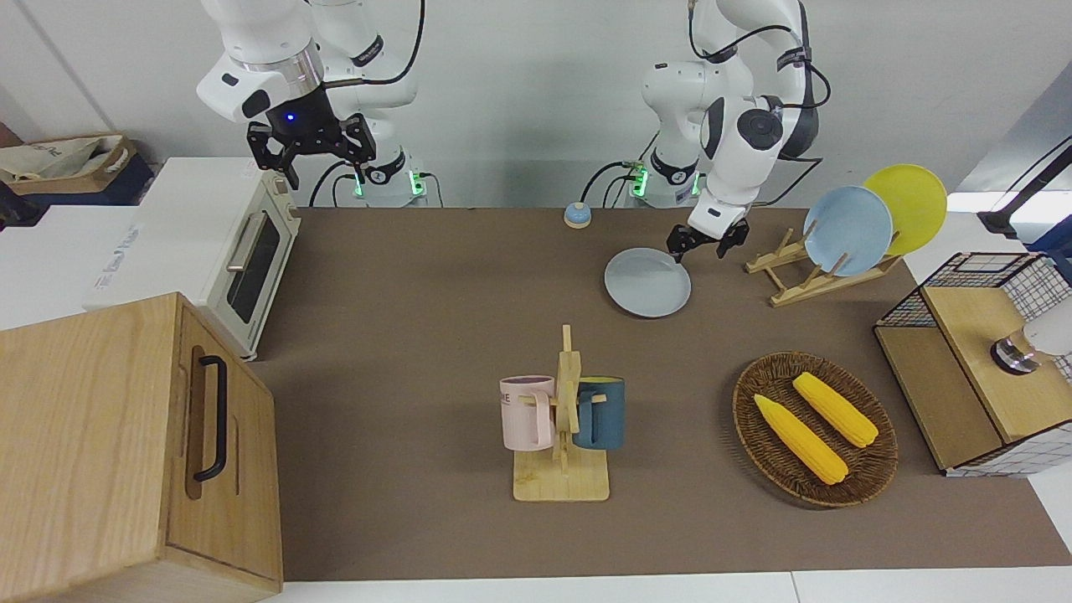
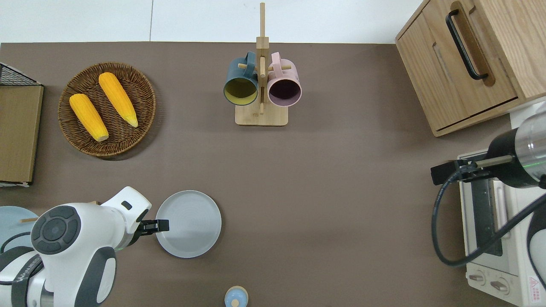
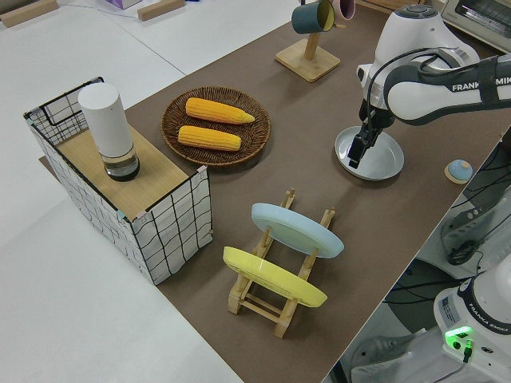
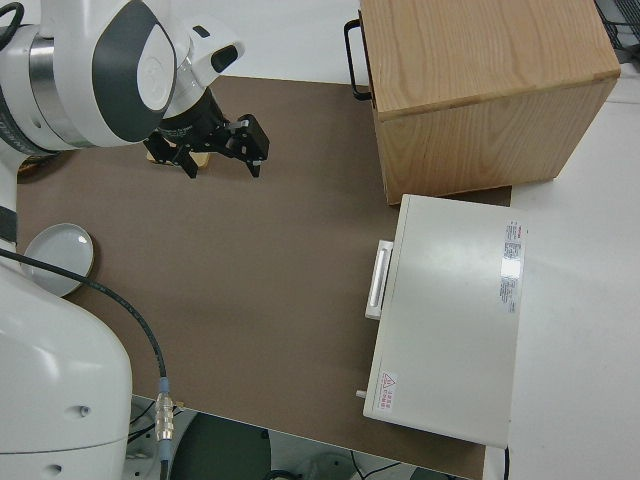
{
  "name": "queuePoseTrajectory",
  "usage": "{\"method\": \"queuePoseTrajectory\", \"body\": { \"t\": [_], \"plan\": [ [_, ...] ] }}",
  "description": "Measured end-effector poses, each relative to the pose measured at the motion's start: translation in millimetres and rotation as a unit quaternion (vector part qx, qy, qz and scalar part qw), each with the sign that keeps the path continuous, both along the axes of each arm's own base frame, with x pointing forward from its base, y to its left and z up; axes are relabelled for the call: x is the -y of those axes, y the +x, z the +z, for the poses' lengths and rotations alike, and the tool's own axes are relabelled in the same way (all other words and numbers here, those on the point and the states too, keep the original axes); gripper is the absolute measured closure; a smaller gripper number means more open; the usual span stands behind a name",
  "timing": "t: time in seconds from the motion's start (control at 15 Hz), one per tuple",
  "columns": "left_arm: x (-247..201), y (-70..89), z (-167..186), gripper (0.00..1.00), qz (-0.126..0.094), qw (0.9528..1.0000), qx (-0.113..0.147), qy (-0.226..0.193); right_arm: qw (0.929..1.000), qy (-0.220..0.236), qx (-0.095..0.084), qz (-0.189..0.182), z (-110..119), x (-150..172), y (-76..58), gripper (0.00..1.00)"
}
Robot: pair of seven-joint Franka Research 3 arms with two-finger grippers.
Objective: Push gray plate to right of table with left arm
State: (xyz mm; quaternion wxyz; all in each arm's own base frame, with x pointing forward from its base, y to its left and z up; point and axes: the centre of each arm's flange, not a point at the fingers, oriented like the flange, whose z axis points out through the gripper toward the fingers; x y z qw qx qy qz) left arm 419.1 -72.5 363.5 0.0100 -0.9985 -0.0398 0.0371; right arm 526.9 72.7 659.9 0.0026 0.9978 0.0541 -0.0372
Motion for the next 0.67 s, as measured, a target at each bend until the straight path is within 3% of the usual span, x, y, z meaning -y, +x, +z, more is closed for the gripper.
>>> {"method": "queuePoseTrajectory", "body": {
  "t": [0.67],
  "plan": [
    [-2.9,-10.5,-41.2,0.03,0.017,0.9994,0.027,-0.017,1.0,0.0,0.0,0.0,0.0,0.0,0.0,0.01]
  ]
}}
